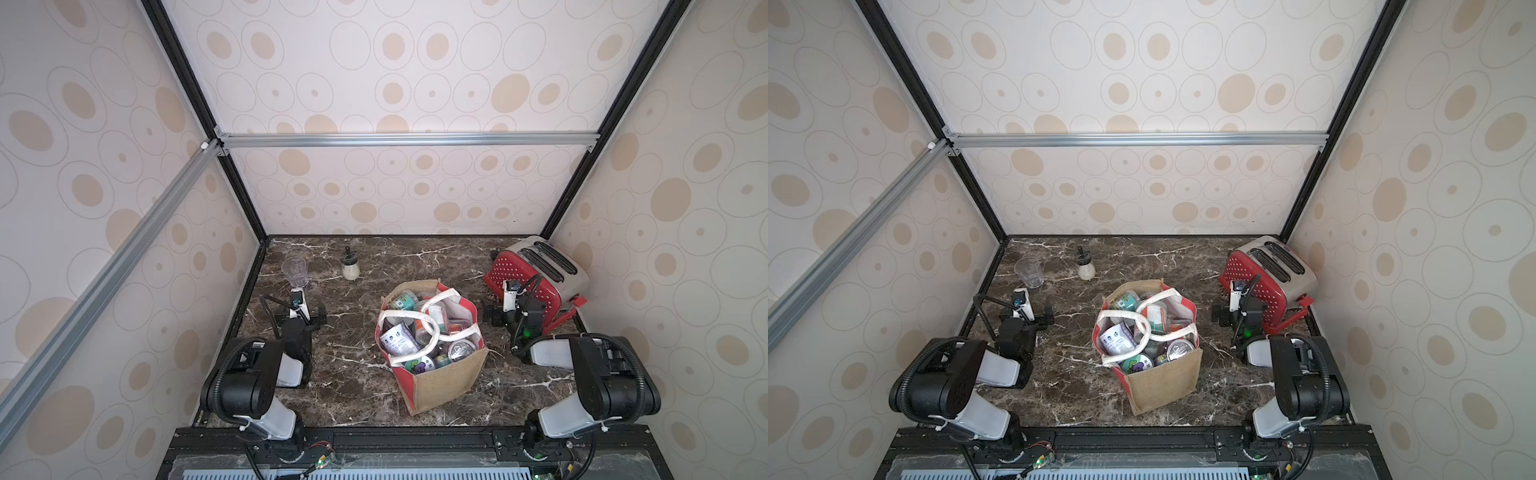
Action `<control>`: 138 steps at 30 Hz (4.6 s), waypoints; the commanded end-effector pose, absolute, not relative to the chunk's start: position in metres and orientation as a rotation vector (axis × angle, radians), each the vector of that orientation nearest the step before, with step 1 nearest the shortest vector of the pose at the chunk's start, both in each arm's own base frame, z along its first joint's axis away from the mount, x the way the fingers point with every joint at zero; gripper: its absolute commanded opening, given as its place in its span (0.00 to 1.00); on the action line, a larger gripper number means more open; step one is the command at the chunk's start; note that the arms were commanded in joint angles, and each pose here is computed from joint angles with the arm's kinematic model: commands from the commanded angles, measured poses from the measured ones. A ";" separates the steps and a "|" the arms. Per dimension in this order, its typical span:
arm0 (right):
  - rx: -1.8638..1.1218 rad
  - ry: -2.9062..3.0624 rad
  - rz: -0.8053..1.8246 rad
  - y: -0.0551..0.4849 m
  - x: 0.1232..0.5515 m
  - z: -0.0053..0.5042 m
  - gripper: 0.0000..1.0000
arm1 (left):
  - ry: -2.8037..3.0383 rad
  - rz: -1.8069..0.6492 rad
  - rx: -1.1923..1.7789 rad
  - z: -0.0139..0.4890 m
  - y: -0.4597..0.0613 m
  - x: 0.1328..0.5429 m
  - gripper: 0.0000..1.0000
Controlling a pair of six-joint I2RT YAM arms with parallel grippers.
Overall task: Take out the seed jars from the canvas bag
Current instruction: Adjust the canvas bag at the center of the board.
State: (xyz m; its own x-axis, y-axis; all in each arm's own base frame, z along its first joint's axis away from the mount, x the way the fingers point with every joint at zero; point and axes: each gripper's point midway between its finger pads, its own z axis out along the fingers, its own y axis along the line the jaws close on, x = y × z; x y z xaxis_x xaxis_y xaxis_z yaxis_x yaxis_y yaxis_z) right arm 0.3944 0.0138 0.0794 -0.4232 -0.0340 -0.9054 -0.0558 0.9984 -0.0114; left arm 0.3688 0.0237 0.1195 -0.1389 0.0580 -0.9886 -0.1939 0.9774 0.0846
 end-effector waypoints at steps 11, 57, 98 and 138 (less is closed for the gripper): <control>-0.061 1.994 0.018 0.013 0.398 0.084 1.00 | 1.665 0.220 -0.104 0.129 0.025 0.375 0.98; 0.200 1.901 0.397 0.038 0.318 0.265 1.00 | 1.455 -0.092 -0.384 0.313 0.019 0.316 0.98; 0.011 2.392 0.978 0.142 0.204 0.294 0.92 | 1.921 -0.942 -0.105 0.349 -0.129 0.246 0.98; -0.125 2.458 0.920 0.162 0.203 0.292 0.87 | 2.180 -0.864 0.606 0.332 -0.313 0.157 0.16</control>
State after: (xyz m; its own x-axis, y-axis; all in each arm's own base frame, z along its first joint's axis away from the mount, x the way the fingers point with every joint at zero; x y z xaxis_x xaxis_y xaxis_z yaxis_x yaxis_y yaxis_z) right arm 0.2069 0.1539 0.2777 -0.8792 0.1227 -0.4604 -0.1969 0.7864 0.5855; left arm 0.1520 -0.3330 0.2925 -0.6747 0.2552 -0.6926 0.6522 0.6454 -0.3976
